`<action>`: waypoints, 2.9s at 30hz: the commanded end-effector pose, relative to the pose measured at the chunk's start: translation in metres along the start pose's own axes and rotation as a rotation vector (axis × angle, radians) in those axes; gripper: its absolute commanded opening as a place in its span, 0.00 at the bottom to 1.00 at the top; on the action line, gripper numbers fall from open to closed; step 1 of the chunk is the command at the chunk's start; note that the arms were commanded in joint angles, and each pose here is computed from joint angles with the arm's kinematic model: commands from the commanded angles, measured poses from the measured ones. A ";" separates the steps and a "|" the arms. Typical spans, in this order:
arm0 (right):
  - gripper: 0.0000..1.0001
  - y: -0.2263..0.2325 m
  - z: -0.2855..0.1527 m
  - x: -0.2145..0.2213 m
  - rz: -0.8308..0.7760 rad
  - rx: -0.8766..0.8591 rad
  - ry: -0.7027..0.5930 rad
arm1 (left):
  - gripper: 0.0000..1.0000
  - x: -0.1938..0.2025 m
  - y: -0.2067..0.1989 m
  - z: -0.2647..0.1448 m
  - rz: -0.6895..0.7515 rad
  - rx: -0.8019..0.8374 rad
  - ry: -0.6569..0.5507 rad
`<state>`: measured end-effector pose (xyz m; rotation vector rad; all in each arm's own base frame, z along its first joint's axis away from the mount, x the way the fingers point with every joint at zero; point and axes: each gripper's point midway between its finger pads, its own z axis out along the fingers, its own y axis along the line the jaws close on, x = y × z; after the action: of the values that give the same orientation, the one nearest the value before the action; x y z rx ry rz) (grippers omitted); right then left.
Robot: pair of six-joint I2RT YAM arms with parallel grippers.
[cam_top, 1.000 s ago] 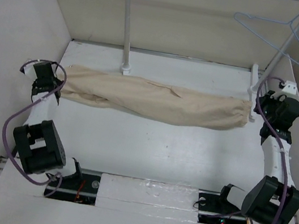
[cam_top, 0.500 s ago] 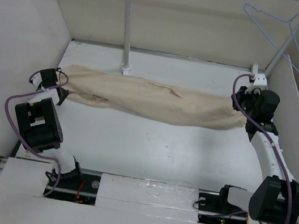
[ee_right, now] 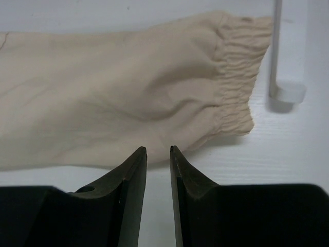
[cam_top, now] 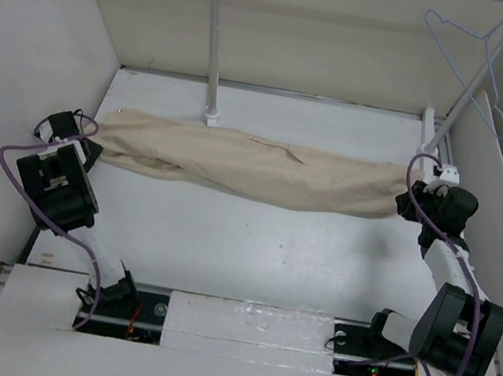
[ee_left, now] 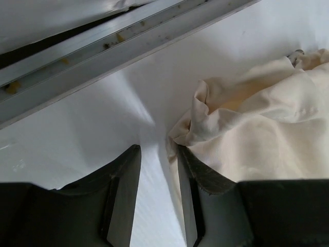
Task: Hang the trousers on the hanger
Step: Fold the trousers at the center of the board.
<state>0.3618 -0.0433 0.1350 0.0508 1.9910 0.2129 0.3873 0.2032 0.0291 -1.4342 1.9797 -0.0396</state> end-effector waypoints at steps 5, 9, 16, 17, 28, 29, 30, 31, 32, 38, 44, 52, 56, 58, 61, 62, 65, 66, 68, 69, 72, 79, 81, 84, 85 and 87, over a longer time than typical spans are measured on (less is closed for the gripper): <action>0.31 0.008 0.006 0.001 0.047 -0.066 -0.070 | 0.32 0.000 -0.015 0.010 0.016 0.072 0.023; 0.32 -0.004 0.001 0.006 0.106 -0.059 -0.092 | 0.29 0.003 -0.020 0.017 0.028 0.080 0.036; 0.33 -0.031 -0.012 0.022 0.169 0.086 -0.092 | 0.00 0.001 -0.037 0.013 0.032 0.123 0.010; 0.34 -0.041 -0.013 0.025 0.187 0.122 -0.077 | 0.00 -0.005 -0.036 0.008 0.028 0.116 -0.016; 0.53 -0.069 0.016 0.033 0.310 0.098 -0.055 | 0.00 -0.043 -0.049 -0.027 0.000 0.145 -0.144; 0.54 -0.070 0.020 0.026 0.309 0.082 -0.083 | 0.00 -0.043 -0.049 -0.026 -0.002 0.145 -0.144; 0.54 -0.074 0.025 0.033 0.339 0.083 -0.074 | 0.00 -0.043 -0.049 -0.025 0.003 0.147 -0.149; 0.54 -0.076 0.028 0.034 0.368 0.083 -0.079 | 0.00 -0.042 -0.049 -0.024 0.004 0.147 -0.147; 0.56 -0.078 0.033 0.026 0.368 0.075 -0.103 | 0.00 -0.042 -0.049 -0.023 0.006 0.146 -0.146; 0.60 -0.078 0.059 0.021 0.470 -0.020 -0.186 | 0.00 -0.044 -0.050 -0.017 0.014 0.140 -0.141; 0.58 -0.069 0.088 0.020 0.547 -0.072 -0.223 | 0.00 -0.051 -0.050 -0.016 0.020 0.135 -0.147; 0.08 -0.062 0.108 -0.001 0.569 -0.056 -0.297 | 0.00 -0.058 -0.047 -0.016 0.034 0.104 -0.174; 0.00 -0.064 0.104 -0.010 0.558 -0.046 -0.333 | 0.00 -0.063 -0.046 -0.015 0.047 0.089 -0.189; 0.00 -0.075 0.089 -0.020 0.541 -0.018 -0.371 | 0.00 -0.067 -0.047 -0.017 0.048 0.087 -0.198; 0.00 -0.088 0.061 -0.022 0.531 0.033 -0.386 | 0.00 -0.078 -0.046 -0.026 0.037 0.082 -0.231; 0.00 -0.091 0.054 -0.024 0.528 0.048 -0.393 | 0.00 -0.081 -0.048 -0.029 0.035 0.086 -0.240; 0.00 -0.101 0.029 -0.023 0.511 0.102 -0.387 | 0.00 -0.082 -0.043 -0.035 0.035 0.066 -0.252; 0.00 -0.104 0.024 -0.023 0.506 0.119 -0.385 | 0.00 -0.083 -0.042 -0.039 0.035 0.066 -0.261; 0.00 -0.108 0.013 -0.025 0.498 0.143 -0.374 | 0.00 -0.082 -0.032 -0.040 0.035 0.032 -0.276; 0.00 -0.107 0.011 -0.026 0.495 0.141 -0.367 | 0.00 -0.085 -0.033 -0.045 0.031 0.036 -0.293; 0.00 -0.110 0.004 -0.029 0.471 0.172 -0.348 | 0.00 -0.084 -0.034 -0.050 0.020 0.048 -0.298; 0.00 -0.113 0.008 0.010 0.501 0.219 -0.221 | 0.00 -0.058 -0.008 -0.036 0.026 -0.019 -0.246; 0.00 -0.113 0.007 0.023 0.523 0.223 -0.199 | 0.02 -0.056 -0.006 -0.039 0.027 -0.026 -0.240; 0.07 -0.111 0.009 0.027 0.536 0.197 -0.191 | 0.28 -0.059 -0.010 -0.052 0.018 -0.006 -0.251; 0.15 -0.114 0.007 0.028 0.546 0.203 -0.190 | 0.36 -0.058 -0.012 -0.055 0.015 0.008 -0.246; 0.40 -0.110 0.004 0.025 0.534 0.191 -0.195 | 0.49 -0.060 -0.014 -0.067 0.009 0.020 -0.255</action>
<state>0.3605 -0.1431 0.0776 0.7632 1.7992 0.3668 0.3772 0.2207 0.0772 -1.3704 1.8651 0.1210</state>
